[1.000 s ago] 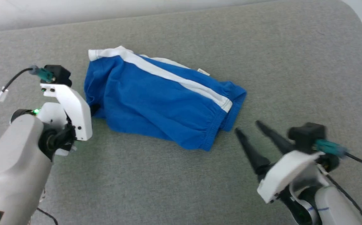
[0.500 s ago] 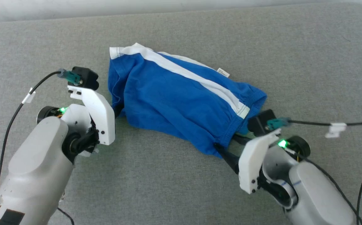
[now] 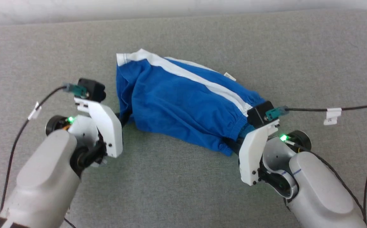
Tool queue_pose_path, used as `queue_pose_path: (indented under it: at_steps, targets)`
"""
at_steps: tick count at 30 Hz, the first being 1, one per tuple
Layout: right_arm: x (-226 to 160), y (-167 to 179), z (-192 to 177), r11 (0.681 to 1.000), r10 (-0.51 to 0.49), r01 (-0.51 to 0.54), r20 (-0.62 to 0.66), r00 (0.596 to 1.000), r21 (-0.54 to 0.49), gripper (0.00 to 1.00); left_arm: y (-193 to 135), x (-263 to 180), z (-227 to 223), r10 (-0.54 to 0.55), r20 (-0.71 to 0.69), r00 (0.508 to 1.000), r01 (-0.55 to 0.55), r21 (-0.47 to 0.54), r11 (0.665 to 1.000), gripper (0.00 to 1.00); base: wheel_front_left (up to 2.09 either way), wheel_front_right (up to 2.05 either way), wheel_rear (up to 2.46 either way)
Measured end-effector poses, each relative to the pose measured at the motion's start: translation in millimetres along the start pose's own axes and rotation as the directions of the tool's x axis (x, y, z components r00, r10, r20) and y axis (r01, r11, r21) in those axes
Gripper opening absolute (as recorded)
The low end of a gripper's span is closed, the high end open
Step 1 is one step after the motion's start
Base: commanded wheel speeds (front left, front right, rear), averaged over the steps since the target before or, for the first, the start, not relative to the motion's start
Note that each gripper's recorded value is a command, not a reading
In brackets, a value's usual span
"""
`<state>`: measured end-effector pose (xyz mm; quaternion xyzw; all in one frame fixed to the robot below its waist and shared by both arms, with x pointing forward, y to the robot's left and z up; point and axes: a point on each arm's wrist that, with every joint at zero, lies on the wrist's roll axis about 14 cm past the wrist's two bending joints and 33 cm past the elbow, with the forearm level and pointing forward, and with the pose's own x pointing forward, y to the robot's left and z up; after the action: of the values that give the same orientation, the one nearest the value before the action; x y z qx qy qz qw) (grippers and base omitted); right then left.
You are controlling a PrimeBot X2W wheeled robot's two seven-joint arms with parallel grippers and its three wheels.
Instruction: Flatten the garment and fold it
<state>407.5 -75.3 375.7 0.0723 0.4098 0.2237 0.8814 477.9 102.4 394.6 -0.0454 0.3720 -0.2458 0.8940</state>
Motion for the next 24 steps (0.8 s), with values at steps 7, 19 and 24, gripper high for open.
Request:
queue_pose_path:
  at_steps: [7, 19, 24]
  targets:
    - [-29.2, -4.4, 28.8, 1.000, -0.021, 0.023, 0.178, 0.984, -0.007, 0.00, -8.5, -29.2, 3.8, 0.025, 0.140, 0.990, -0.026, 0.007, 1.000, 0.00, 0.00, 0.00, 0.00]
    - [-78.1, -14.5, -9.4, 0.996, -0.083, 0.079, 0.175, 0.981, 0.030, 0.00, -44.9, -101.6, -48.2, 0.106, 0.228, 0.968, -0.085, -0.100, 0.991, 0.00, 0.00, 0.00, 0.00]
    - [-85.8, -9.3, -26.3, 0.996, -0.084, 0.080, 0.151, 0.985, 0.028, 0.00, -52.2, -120.2, -90.7, 0.157, 0.174, 0.972, -0.118, -0.213, 0.970, 0.00, 0.00, 0.00, 0.00]
